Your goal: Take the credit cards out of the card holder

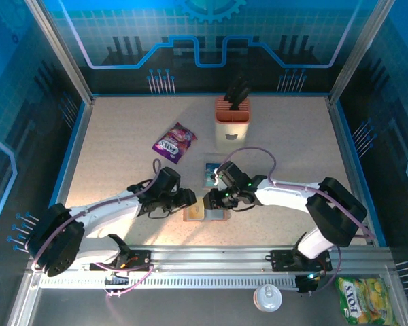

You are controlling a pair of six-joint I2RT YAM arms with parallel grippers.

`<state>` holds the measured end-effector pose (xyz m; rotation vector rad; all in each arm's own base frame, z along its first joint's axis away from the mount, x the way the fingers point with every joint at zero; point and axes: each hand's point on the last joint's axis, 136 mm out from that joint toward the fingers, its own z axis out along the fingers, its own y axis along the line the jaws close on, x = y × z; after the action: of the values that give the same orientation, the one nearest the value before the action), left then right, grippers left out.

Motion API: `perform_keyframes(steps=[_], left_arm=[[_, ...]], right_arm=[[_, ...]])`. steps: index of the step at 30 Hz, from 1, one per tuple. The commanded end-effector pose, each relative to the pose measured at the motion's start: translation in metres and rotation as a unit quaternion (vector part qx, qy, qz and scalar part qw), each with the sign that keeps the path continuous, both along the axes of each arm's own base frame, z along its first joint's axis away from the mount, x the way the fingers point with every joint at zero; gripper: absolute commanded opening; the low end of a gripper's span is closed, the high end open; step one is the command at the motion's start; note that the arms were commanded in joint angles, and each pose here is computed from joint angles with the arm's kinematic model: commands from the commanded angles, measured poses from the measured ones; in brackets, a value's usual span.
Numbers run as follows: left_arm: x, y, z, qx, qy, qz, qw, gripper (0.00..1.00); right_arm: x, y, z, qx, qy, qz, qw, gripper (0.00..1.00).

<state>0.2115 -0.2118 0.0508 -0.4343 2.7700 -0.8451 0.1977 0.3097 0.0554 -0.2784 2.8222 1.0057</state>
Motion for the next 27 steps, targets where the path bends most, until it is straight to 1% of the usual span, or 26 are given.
perform_keyframes(steps=[1,5,8,11,16,19,23,24,27], left_arm=[[0.001,0.006,-0.001,-0.003,0.001,0.017,1.0,0.51],[0.001,0.007,-0.003,-0.006,0.003,0.018,1.0,0.48],[0.002,0.006,-0.005,-0.011,0.005,0.018,1.0,0.44],[0.003,0.004,-0.008,-0.017,0.009,0.021,1.0,0.38],[0.003,0.002,-0.012,-0.026,0.017,0.024,0.999,0.23],[0.002,0.002,-0.017,-0.026,0.026,0.022,0.999,0.17],[-0.001,0.001,-0.022,-0.025,0.034,0.02,0.999,0.14],[-0.001,0.002,-0.022,-0.024,0.035,0.02,0.999,0.13],[-0.003,0.003,-0.025,-0.023,0.039,0.021,0.999,0.12]], right_arm=[[0.0,0.012,0.004,0.007,0.004,0.006,1.0,0.34],[0.002,0.015,0.001,0.004,0.01,0.008,1.0,0.34],[0.004,0.018,0.0,0.004,0.011,0.009,1.0,0.34],[0.005,0.021,-0.002,0.005,0.015,0.009,1.0,0.34],[0.005,0.024,-0.006,0.003,0.02,0.013,1.0,0.34],[0.004,0.024,-0.009,0.0,0.025,0.013,1.0,0.34],[0.001,0.023,-0.017,-0.008,0.036,0.014,0.999,0.34],[0.006,0.029,-0.009,0.001,0.029,0.015,0.999,0.34],[0.007,0.032,-0.01,0.002,0.031,0.016,0.999,0.34]])
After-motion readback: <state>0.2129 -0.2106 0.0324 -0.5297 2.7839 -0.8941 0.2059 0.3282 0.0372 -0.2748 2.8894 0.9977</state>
